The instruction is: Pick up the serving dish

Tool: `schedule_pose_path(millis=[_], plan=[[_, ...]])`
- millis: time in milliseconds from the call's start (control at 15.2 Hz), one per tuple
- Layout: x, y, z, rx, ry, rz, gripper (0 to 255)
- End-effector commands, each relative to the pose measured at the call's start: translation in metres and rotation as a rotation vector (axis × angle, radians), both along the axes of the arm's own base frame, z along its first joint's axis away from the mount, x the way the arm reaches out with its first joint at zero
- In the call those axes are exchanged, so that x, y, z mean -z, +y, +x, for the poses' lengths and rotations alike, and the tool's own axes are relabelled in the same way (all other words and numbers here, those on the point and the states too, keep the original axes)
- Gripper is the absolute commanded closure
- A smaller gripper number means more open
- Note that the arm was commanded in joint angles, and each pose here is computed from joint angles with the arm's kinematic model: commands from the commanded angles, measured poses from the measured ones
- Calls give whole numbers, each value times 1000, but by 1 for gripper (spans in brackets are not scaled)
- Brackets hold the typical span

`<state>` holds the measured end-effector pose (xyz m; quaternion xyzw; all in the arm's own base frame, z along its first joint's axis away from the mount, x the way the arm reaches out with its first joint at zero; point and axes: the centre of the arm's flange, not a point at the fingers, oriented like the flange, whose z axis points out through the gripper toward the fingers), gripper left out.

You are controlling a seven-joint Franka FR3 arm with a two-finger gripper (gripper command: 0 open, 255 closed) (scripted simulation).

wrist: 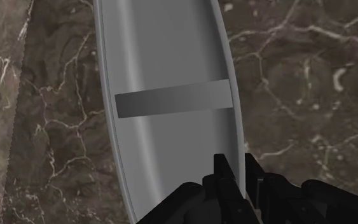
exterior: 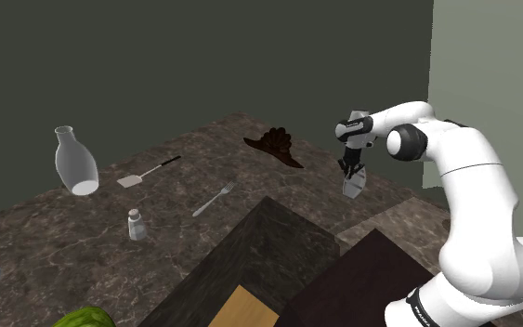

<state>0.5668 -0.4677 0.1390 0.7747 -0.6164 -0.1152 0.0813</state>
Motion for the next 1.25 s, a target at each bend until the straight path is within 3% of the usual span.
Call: schedule_pose_path(millis=[0, 1188], plan=[[1, 0, 0, 0, 1, 1, 255], [-79, 0, 0, 0, 1, 1, 255]])
